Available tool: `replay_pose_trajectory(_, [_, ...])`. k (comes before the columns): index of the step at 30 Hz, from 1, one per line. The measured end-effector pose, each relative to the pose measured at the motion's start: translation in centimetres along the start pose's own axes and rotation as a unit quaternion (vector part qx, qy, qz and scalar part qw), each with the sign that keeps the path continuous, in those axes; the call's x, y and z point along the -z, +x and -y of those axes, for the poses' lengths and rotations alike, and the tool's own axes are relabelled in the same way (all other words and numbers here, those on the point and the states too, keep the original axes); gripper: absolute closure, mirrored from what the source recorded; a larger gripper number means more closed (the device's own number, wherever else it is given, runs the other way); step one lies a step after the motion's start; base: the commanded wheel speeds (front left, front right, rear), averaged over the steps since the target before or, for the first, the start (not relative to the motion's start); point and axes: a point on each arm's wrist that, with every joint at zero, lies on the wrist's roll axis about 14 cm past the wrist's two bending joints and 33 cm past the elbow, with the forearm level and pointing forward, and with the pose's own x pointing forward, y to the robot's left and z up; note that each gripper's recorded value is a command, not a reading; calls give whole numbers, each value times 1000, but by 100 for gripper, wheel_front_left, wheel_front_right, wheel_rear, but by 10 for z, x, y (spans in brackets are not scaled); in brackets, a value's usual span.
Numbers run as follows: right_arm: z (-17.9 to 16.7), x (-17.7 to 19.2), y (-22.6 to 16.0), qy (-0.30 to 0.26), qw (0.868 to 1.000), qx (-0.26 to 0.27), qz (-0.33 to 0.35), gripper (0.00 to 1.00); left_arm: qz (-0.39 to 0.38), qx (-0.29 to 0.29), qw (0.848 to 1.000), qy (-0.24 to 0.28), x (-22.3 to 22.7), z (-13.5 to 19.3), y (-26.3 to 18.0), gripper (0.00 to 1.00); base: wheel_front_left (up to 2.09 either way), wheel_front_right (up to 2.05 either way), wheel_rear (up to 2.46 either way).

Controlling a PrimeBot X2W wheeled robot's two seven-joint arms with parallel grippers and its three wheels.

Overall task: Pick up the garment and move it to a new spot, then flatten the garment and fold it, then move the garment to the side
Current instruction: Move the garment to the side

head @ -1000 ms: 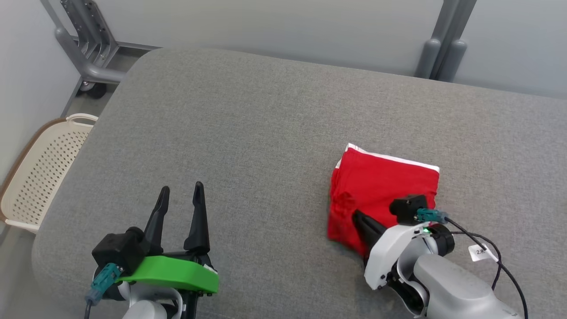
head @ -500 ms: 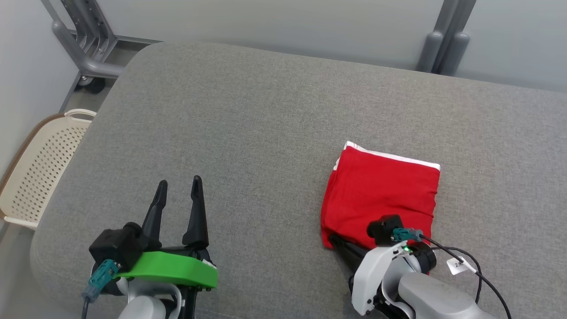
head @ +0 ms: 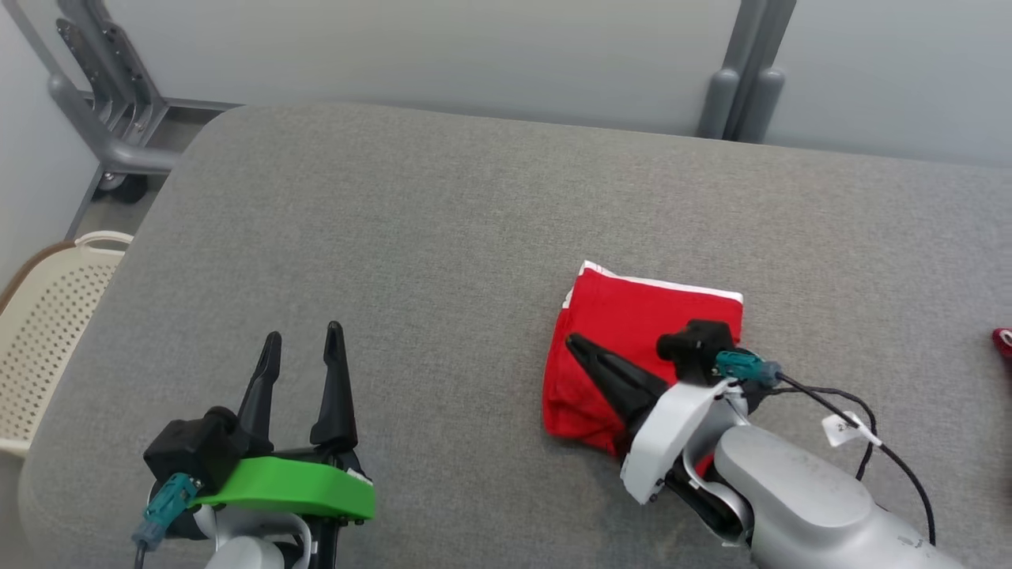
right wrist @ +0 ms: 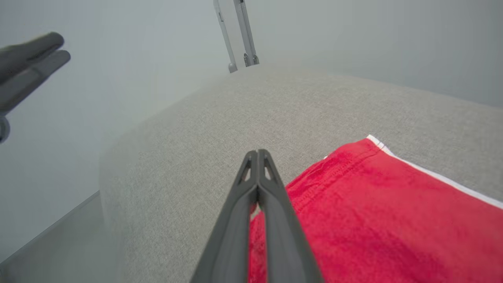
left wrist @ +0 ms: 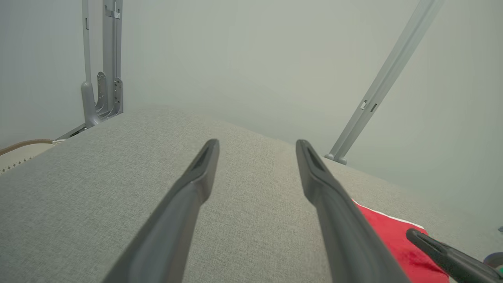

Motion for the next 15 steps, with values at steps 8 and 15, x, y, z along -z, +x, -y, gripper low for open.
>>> replay_pose_trajectory(8, [44,-51,-46,-36,992,87,85,0,-4,34,999,-9,3,22,1,0,0,0,0])
replay_pose_trajectory(15, [82,-71,-100,-59,978,179,94,0,-8,73,997,-17,6,48,2,0,0,0,0])
